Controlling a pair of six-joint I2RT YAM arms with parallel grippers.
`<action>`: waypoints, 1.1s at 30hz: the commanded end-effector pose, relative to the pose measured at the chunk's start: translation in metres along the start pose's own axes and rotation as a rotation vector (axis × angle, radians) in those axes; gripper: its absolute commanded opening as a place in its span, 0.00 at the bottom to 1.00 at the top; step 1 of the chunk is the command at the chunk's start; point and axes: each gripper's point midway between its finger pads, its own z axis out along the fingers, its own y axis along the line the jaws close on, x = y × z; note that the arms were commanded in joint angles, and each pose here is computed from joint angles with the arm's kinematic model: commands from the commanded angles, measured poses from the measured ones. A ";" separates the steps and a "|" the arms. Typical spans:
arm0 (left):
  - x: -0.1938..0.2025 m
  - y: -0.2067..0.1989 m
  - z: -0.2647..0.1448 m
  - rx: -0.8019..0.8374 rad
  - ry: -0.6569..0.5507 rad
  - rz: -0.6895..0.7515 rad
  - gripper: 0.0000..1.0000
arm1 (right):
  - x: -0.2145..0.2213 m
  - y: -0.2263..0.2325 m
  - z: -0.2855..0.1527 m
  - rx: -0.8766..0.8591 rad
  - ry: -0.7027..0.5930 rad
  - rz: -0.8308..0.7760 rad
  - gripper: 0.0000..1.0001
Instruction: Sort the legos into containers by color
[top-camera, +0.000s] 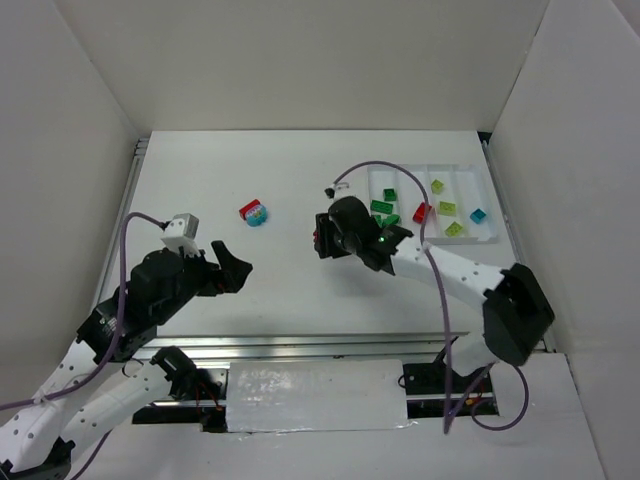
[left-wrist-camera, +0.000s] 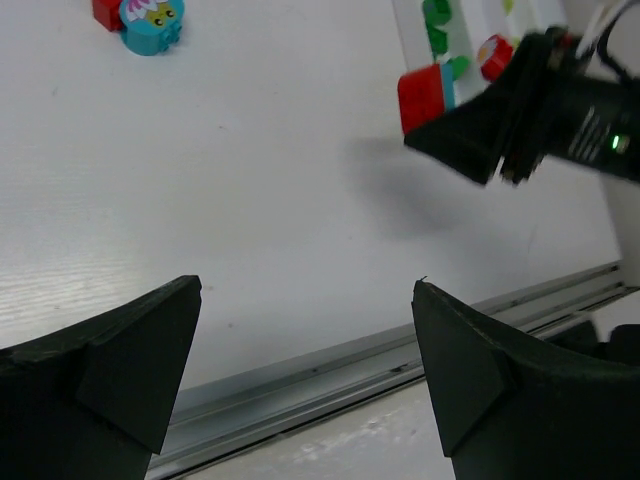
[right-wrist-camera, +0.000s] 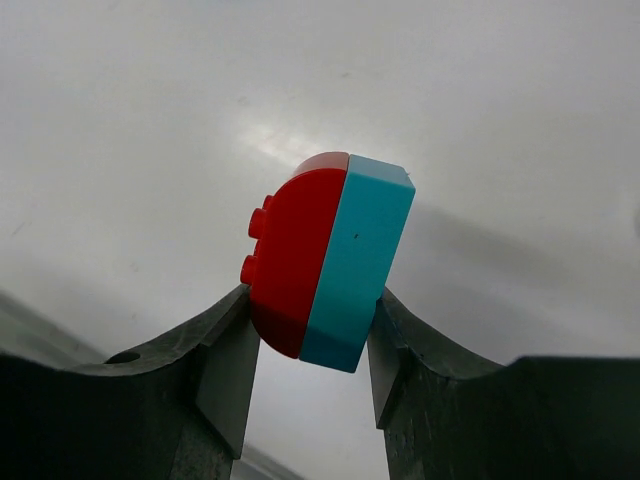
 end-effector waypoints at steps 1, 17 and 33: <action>-0.018 -0.029 -0.002 0.114 -0.064 -0.202 1.00 | 0.005 0.054 -0.036 -0.207 -0.114 -0.122 0.00; 0.024 -0.097 0.022 0.430 0.196 -0.452 0.97 | 0.046 0.134 -0.135 -0.564 -0.266 -0.308 0.00; 0.044 -0.120 0.026 0.583 0.284 -0.448 0.41 | 0.024 0.146 -0.141 -0.541 -0.314 -0.302 0.00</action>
